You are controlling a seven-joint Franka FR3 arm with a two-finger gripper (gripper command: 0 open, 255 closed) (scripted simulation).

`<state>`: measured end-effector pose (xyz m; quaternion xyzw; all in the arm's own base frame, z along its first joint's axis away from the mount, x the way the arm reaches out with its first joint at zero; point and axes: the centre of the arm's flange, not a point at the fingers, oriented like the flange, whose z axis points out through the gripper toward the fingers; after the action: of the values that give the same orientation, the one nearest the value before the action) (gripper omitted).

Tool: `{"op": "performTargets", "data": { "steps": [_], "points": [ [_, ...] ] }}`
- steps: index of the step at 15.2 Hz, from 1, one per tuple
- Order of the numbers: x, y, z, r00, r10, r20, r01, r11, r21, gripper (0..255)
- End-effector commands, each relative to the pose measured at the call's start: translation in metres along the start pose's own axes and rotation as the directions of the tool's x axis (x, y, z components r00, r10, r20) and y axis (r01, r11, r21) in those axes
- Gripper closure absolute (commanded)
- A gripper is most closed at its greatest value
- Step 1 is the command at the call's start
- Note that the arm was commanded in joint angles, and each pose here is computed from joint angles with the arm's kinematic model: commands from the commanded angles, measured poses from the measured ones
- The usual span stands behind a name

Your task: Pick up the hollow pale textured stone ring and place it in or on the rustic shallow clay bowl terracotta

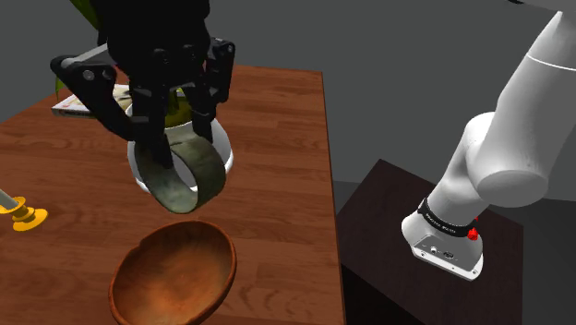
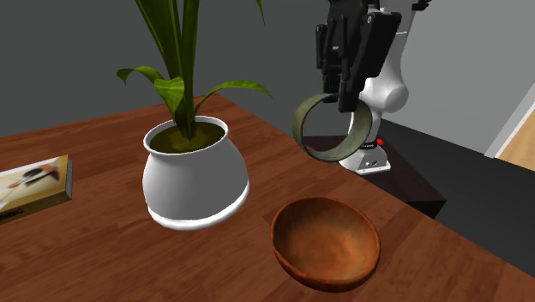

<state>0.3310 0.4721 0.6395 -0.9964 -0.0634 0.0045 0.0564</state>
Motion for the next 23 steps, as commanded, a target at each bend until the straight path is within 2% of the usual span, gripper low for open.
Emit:
{"op": "performTargets", "data": {
  "steps": [1,3,23],
  "points": [
    [0.0,-0.025,0.0,1.0,0.005,-0.001,-0.005,1.0,0.001,255],
    [-0.003,-0.059,0.0,1.0,0.005,-0.001,-0.005,1.0,0.001,255],
    [-0.003,-0.047,0.105,1.0,0.005,-0.001,-0.005,1.0,0.001,255]
  ]
}}
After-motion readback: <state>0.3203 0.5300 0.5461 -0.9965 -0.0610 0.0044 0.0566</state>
